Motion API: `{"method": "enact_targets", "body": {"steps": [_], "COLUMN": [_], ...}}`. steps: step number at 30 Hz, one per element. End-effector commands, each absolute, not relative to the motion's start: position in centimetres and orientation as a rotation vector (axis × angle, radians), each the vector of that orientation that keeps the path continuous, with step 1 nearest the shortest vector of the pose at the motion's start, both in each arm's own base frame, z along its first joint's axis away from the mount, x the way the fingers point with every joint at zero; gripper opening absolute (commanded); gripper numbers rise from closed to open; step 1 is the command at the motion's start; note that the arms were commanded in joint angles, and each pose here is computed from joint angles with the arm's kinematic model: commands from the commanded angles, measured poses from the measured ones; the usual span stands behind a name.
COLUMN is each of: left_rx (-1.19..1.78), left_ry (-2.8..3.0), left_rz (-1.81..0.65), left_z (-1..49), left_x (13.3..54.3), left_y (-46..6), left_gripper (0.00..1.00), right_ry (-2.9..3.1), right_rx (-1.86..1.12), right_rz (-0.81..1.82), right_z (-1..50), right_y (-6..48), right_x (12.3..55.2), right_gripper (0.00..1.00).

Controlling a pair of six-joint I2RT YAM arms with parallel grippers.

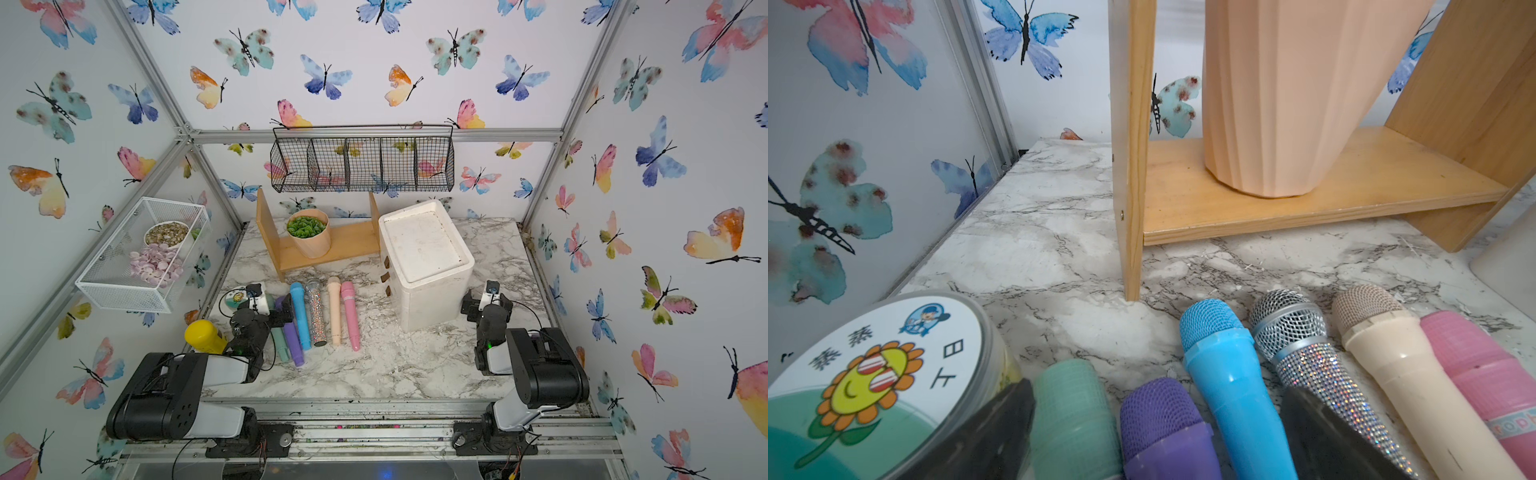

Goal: Take the microphone out of the drawer
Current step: Reset both arms

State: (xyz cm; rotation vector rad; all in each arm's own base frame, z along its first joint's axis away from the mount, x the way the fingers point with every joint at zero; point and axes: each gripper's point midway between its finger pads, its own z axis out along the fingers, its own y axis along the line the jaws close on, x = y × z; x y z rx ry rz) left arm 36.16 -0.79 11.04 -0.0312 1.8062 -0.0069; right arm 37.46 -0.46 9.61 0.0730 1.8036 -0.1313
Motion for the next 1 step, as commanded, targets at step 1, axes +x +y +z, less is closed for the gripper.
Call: {"method": "enact_targets", "body": {"steps": [1], "left_rx": [-0.036], "left_ry": [1.781], "left_rz": [-0.005], "left_z": [11.69], "left_x": [36.35], "left_y": [-0.58], "left_gripper": [0.98], "right_ry": [1.781], "right_rx": [0.026], "right_rz": [-0.090], "right_z": [10.40], "right_y": [0.71], "right_x": [37.98], "right_gripper": [0.98]}}
